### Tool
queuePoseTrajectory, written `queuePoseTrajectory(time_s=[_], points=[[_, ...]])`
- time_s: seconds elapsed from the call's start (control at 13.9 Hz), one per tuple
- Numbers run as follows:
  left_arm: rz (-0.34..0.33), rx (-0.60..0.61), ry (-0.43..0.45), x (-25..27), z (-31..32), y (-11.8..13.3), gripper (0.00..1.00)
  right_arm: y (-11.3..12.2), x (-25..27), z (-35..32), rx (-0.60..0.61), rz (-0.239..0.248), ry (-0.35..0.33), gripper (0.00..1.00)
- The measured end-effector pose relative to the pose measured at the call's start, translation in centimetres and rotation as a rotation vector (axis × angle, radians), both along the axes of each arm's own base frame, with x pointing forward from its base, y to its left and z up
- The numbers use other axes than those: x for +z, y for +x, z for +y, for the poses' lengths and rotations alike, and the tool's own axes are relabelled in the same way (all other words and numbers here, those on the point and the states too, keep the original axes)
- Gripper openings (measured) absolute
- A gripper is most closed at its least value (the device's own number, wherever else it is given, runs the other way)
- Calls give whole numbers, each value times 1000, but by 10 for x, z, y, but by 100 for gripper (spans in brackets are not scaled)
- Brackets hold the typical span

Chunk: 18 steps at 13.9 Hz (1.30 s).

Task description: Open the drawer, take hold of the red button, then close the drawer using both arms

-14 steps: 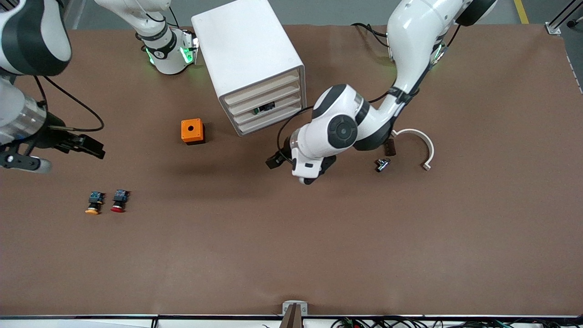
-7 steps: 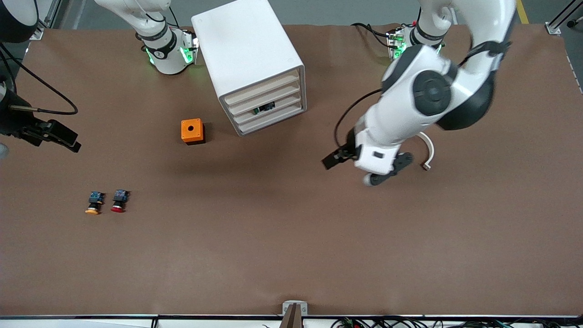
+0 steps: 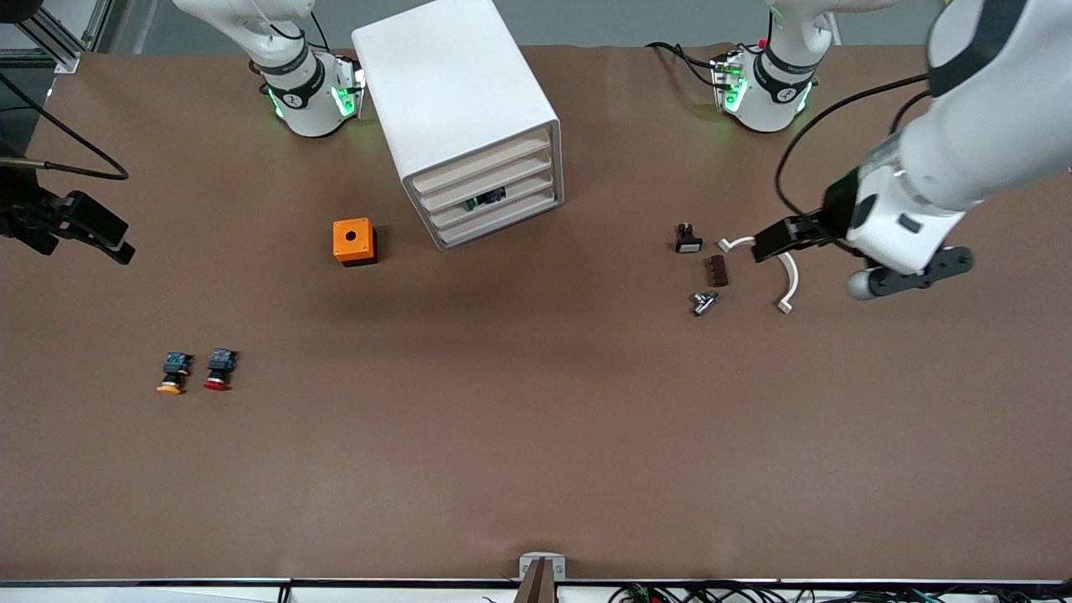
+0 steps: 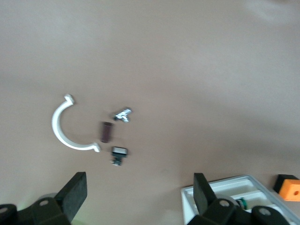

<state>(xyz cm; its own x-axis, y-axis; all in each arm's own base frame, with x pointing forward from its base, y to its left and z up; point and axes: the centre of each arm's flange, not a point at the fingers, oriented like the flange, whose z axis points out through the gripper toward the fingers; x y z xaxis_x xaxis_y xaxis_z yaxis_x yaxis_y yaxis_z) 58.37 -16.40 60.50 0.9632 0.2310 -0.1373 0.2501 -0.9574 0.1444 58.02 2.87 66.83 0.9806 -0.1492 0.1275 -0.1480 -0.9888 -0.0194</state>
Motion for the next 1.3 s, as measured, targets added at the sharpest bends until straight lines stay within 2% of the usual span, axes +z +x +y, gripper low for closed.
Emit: queuePoseTrajectory(time_s=[0.29,0.5,0.65,1.3], points=[[-34,-54,8,5,63,10,100,-2,5,8,14,-12,0,100],[-50,-104,62,4,71,11,100,-11,14,13,21,-67,-1,100],[-62,-140,77,6,82,12,100,-21,12,15,24,-85,-6,100],[-118,-187,105,27,123,7,100,-30,13,16,36,-81,-11,100]])
